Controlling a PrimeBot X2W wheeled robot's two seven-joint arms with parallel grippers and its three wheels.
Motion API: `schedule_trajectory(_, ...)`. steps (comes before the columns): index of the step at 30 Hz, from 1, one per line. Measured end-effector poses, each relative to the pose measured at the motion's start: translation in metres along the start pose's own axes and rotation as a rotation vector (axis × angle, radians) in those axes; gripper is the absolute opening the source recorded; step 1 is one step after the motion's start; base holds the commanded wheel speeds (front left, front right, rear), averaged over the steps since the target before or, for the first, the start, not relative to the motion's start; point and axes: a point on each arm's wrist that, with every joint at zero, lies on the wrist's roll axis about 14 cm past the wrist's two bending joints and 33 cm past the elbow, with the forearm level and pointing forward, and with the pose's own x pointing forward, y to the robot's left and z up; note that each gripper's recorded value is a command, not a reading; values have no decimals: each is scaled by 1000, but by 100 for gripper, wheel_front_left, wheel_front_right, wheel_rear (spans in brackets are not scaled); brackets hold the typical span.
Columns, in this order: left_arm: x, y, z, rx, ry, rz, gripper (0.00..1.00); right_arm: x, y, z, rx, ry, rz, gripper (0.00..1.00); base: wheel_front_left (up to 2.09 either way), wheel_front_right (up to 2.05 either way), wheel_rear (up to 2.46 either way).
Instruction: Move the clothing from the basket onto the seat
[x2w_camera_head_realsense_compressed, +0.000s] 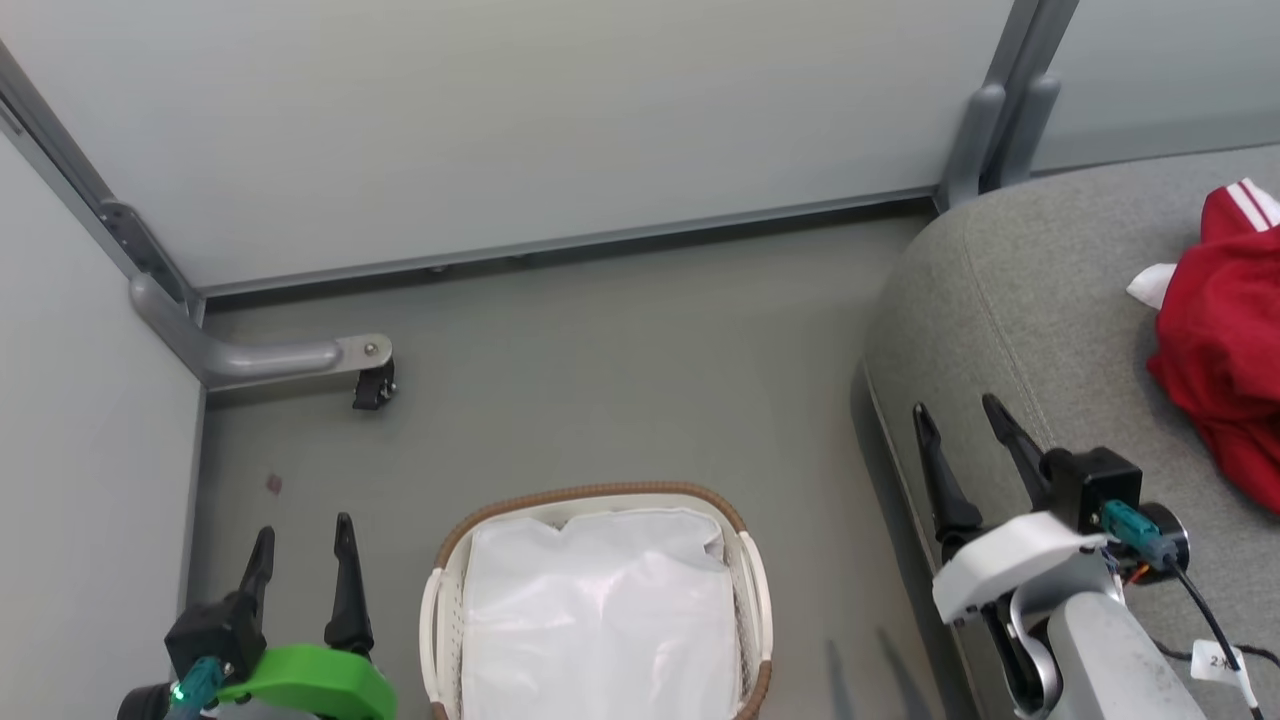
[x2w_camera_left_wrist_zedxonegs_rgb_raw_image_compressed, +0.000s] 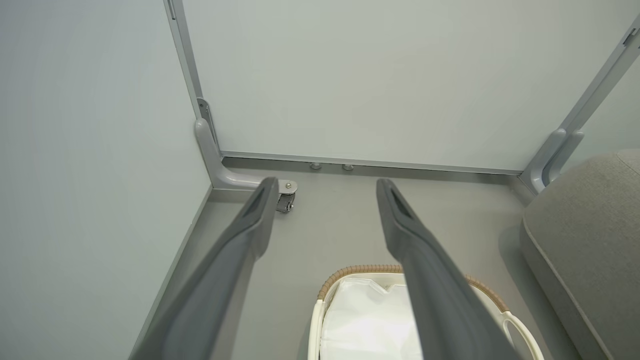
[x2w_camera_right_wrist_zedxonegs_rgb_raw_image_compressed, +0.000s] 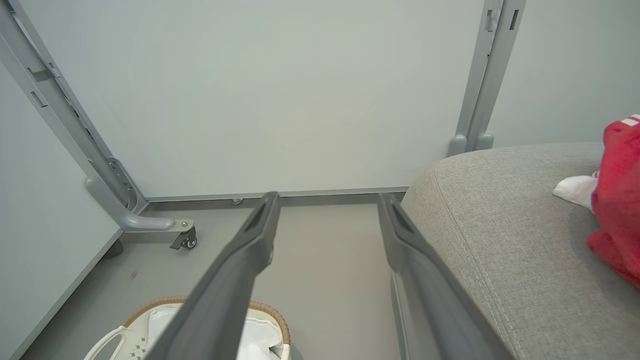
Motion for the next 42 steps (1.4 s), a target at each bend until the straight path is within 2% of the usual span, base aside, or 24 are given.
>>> schedule_trajectory(8, -22, 7, 2, -45, -17, 24, 100, -23, 2, -5, 4, 18, -5, 100, 0, 0, 0)
schedule_trajectory(9, -23, 7, 1, -48, -13, 24, 0, -24, 2, -7, 5, 24, -6, 0, 0, 0, 0)
schedule_trajectory(15, -28, 9, -17, -80, 48, 43, 0, -38, -1, -32, 47, 104, -32, 0, 0, 0, 0)
schedule_trajectory(42, -19, 19, -1, -515, 24, 111, 0, -38, -24, -20, 502, 68, -164, 0, 0, 0, 0)
